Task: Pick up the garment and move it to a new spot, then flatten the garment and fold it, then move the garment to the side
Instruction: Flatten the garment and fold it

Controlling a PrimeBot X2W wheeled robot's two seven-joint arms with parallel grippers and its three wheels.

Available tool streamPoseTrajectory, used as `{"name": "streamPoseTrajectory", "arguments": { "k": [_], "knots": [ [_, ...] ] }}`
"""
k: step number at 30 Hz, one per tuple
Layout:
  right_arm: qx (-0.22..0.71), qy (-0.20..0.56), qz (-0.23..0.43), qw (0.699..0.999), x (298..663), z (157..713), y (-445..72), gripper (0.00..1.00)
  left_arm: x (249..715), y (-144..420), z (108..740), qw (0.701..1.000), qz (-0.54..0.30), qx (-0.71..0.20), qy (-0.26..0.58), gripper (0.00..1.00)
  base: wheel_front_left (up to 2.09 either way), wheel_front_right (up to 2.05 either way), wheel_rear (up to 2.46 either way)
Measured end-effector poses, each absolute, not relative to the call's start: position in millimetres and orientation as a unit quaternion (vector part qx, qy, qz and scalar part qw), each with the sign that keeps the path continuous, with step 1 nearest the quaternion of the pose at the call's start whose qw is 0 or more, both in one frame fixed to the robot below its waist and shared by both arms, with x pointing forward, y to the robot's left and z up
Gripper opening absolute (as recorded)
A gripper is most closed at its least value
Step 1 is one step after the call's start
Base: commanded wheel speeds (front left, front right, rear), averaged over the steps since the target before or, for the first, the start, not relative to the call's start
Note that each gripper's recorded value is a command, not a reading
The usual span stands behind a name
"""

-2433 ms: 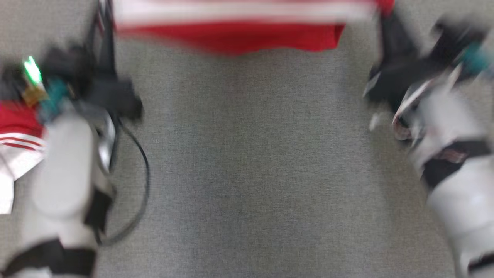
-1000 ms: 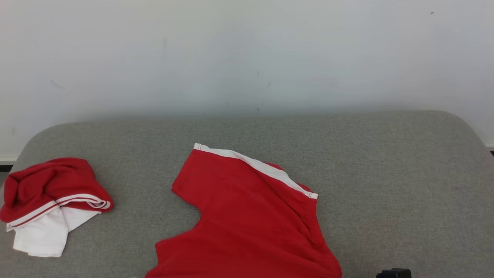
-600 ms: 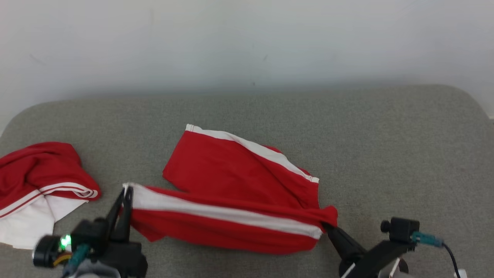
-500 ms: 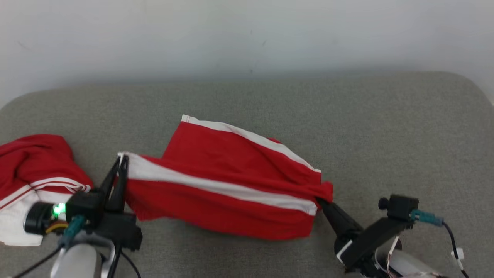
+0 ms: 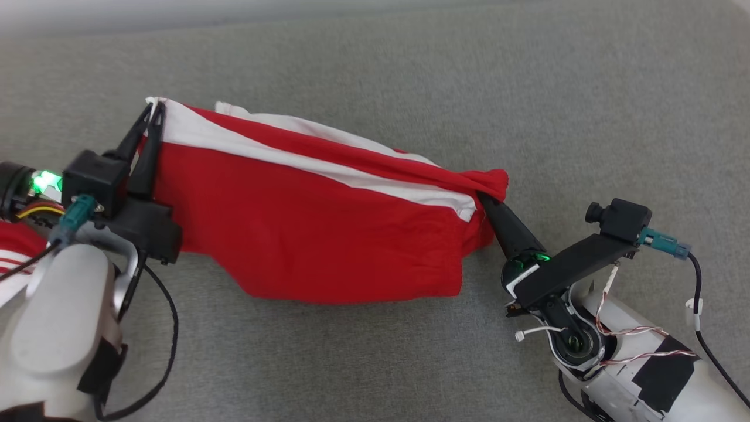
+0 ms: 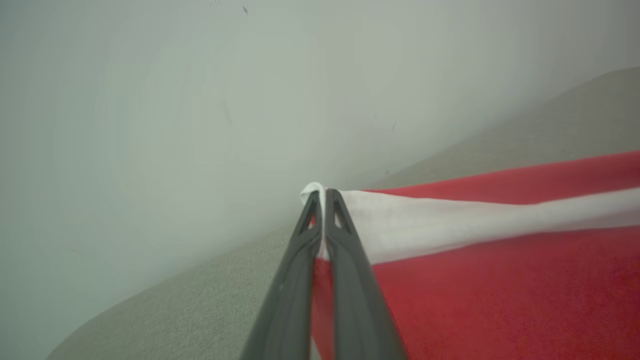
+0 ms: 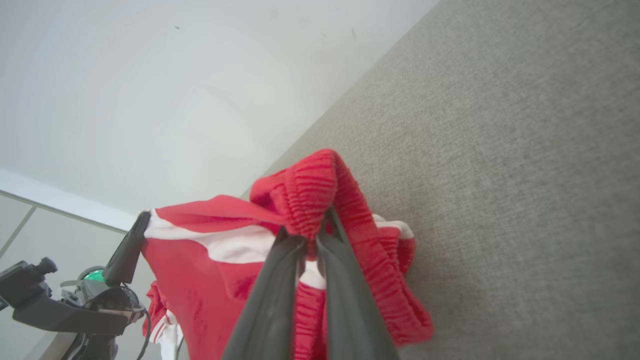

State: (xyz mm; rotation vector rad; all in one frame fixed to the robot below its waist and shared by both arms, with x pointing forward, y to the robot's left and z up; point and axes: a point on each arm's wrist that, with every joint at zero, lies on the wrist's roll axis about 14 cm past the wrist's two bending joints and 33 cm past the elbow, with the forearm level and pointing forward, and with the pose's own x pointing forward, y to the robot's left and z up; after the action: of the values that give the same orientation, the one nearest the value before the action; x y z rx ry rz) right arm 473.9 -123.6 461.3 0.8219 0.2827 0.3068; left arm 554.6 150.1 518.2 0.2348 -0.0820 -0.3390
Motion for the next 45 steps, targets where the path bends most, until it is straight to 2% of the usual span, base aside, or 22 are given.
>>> {"name": "streamPoseTrajectory", "arguments": {
  "k": [8, 9, 10, 11, 12, 13, 14, 15, 16, 17, 24, 29, 32, 36, 45],
  "knots": [
    [0.411, 0.156, 0.133, 0.888, 478.7, 436.8, -123.2, 0.0, 581.1, 144.3, 469.2, 0.979, -0.176, 0.104, 0.009, 0.0, 0.0, 0.0, 0.0],
    [0.413, 0.157, 0.13, 0.888, 478.6, 434.8, -123.9, 0.31, 582.6, 141.8, 464.7, 0.979, -0.177, 0.1, 0.013, 0.0, 0.0, 0.0, 0.0],
    [0.414, 0.158, 0.127, 0.887, 478.8, 433.1, -125.1, 0.45, 584.6, 139.6, 462.3, 0.98, -0.176, 0.096, 0.013, 0.0, 0.0, 0.0, 0.0],
    [0.415, 0.158, 0.124, 0.887, 479.0, 431.6, -126.4, 0.78, 586.6, 137.5, 461.1, 0.98, -0.174, 0.091, 0.012, 0.0, 0.0, 0.0, 0.0],
    [0.416, 0.158, 0.121, 0.887, 479.2, 430.2, -127.4, 0.78, 587.7, 134.5, 459.0, 0.98, -0.176, 0.089, 0.012, 0.0, 0.0, 0.0, 0.0],
    [0.414, 0.157, 0.118, 0.889, 479.6, 428.7, -128.8, 1.0, 588.3, 131.5, 456.7, 0.98, -0.178, 0.088, 0.013, 0.0, 0.0, 0.0, 0.0],
    [0.414, 0.156, 0.115, 0.89, 480.3, 427.7, -129.6, 1.0, 589.6, 129.9, 457.6, 0.981, -0.175, 0.084, 0.009, 0.09, 0.0, 0.0, 0.0],
    [0.414, 0.154, 0.113, 0.89, 481.2, 427.2, -130.4, 1.0, 590.8, 128.8, 459.7, 0.982, -0.173, 0.08, 0.005, 0.42, 0.0, 0.0, 0.0],
    [0.415, 0.15, 0.11, 0.89, 482.9, 428.3, -131.5, 1.0, 591.1, 127.6, 462.2, 0.982, -0.173, 0.078, 0.0, 0.88, 0.0, 0.0, 0.0],
    [0.416, 0.144, 0.106, 0.892, 485.0, 430.1, -133.8, 1.0, 590.7, 127.9, 464.4, 0.983, -0.169, 0.076, -0.004, 1.0, 0.0, 0.0, 0.0],
    [0.393, 0.119, 0.092, 0.907, 486.9, 435.4, -144.9, 1.0, 578.3, 130.2, 480.1, 0.987, -0.149, 0.057, -0.026, 1.0, 0.0, 0.0, 0.0],
    [0.351, 0.083, 0.046, 0.932, 485.4, 441.0, -182.7, 1.0, 563.0, 131.3, 494.4, 0.991, -0.125, 0.025, -0.045, 1.0, 0.0, 0.0, 0.0],
    [0.3, 0.057, 0.005, 0.952, 475.0, 443.6, -211.3, 1.0, 542.9, 131.6, 486.3, 0.993, -0.113, -0.001, -0.03, 1.0, 0.0, 0.0, 0.0],
    [0.239, 0.037, -0.016, 0.97, 464.5, 449.6, -225.2, 1.0, 528.1, 138.8, 477.2, 0.995, -0.096, -0.016, -0.012, 1.0, 0.0, 0.0, 0.0],
    [0.147, 0.022, -0.054, 0.987, 447.6, 453.3, -242.2, 1.0, 515.9, 149.2, 444.4, 0.997, -0.068, -0.02, 0.041, 1.0, 0.0, 0.0, 0.0]
  ]
}}
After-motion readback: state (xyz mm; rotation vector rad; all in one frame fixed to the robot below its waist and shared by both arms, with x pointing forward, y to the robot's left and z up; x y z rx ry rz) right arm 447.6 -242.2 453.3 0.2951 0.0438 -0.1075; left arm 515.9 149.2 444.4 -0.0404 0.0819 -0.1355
